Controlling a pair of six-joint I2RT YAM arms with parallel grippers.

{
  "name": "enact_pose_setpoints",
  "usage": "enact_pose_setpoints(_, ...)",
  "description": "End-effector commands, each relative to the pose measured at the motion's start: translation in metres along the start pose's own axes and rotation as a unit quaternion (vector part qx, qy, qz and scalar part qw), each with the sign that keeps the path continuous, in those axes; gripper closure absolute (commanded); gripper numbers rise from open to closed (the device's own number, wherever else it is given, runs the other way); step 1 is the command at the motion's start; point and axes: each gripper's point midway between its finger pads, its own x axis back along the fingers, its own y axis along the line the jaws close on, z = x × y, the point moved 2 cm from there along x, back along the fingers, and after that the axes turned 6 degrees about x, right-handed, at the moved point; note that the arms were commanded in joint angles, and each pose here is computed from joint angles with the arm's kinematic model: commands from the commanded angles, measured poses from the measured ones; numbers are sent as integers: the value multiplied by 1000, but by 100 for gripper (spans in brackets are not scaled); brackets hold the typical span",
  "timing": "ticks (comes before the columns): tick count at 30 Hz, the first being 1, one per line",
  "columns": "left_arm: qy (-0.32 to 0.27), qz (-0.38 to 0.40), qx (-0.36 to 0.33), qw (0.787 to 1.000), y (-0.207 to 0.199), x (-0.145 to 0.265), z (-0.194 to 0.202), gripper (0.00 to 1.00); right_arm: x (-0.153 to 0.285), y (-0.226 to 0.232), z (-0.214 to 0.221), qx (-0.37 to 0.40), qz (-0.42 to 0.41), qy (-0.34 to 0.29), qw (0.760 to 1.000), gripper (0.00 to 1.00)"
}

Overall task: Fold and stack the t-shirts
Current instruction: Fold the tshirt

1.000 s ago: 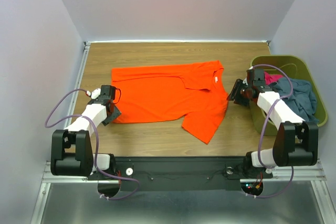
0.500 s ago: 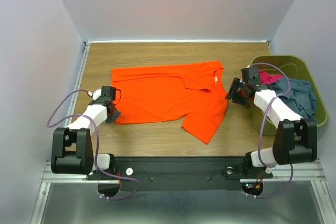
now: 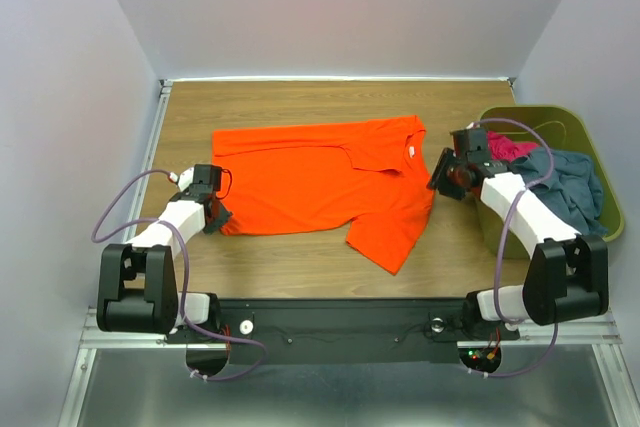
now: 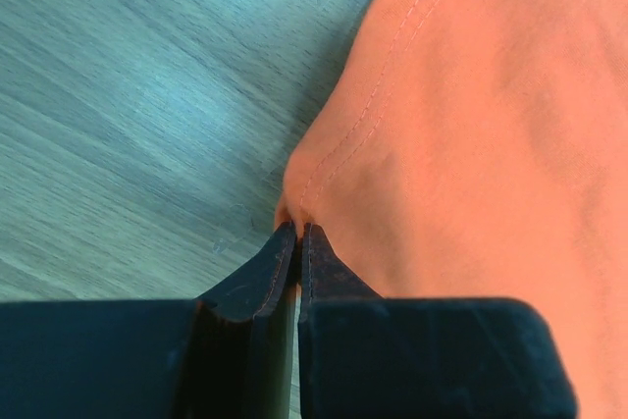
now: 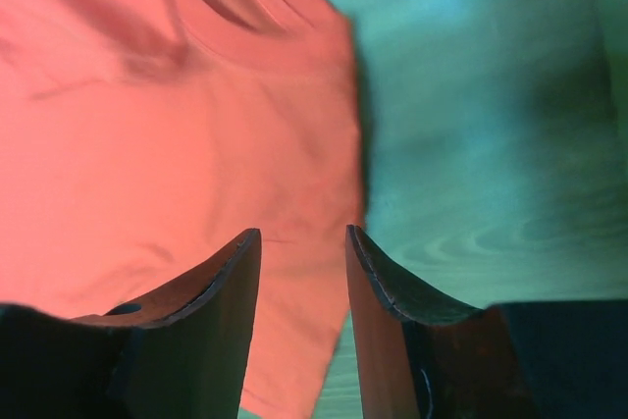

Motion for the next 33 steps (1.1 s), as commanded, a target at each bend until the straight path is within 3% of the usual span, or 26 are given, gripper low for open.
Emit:
enact_pose_setpoints(1,-1,6,-6,1000,2,2,5,100,-5,-10,27,-31,22,30,999,55)
enact_pose_setpoints(14,-12,13,-6,1000,-1,7,2,100,-33,-12,57,-85,18,56,995,57)
enact_pose_setpoints(25,-13,12,-6,1000,-1,7,2,100,-48,-18,73,-87,31,79,993,57)
enact_pose_setpoints(31,-21,3,-3,1000,2,8,-1,100,-53,-21,76,-87,39,85,992,74)
enact_pose_setpoints(33,-29,-6,4,1000,5,8,-4,100,-52,-20,76,-87,39,84,992,84)
